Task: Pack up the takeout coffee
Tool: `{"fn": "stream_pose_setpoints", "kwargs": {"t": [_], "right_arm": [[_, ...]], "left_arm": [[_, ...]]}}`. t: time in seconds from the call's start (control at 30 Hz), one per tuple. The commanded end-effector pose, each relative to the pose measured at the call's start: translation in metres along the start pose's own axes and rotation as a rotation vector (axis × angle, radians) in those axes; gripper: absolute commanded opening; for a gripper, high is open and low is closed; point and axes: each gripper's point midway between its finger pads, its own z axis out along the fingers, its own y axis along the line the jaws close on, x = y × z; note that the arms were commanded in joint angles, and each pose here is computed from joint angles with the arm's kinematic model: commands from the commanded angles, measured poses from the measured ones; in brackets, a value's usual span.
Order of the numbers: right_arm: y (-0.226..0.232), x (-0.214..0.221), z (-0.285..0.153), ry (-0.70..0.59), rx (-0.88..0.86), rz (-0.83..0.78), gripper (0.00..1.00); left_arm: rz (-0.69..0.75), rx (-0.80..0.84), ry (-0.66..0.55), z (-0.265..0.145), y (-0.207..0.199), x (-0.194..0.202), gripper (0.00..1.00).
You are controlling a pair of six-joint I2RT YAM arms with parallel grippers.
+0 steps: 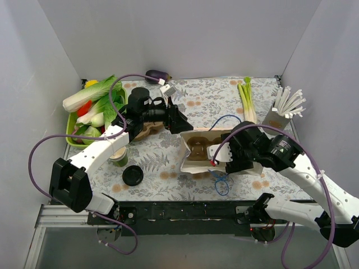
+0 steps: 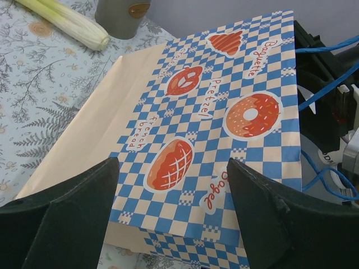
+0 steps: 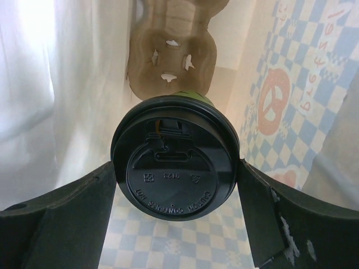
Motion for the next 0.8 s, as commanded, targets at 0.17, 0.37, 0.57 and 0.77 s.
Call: {"fn": "stream_pose_setpoints", "kwargs": {"t": [0.17,0.37,0.57,0.77], "right_arm": [[-0.006,-0.036,0.025,-0.121,-0.037,0.064,0.01],[0.002,-0.039,0.037,-0.157,-0.034,0.094,0.01],[-0.002,-0.041,0.044,-0.202,0.029,0.094,0.01],[-0.008,-0.033,0.047,-0.195,0.054,0.098,0.01]], "left_arm": [[0.031,0.037,-0.065,-0.008,-0.018,-0.015,0.76],[0.06,0.021,-0.068,-0.011,-0.015,-0.016,0.76],[0.09,0.032,-0.06,-0.008,-0.012,-0.015,0.77],[0.102,0.02,-0.055,-0.007,-0.006,-0.013,0.77]]}}
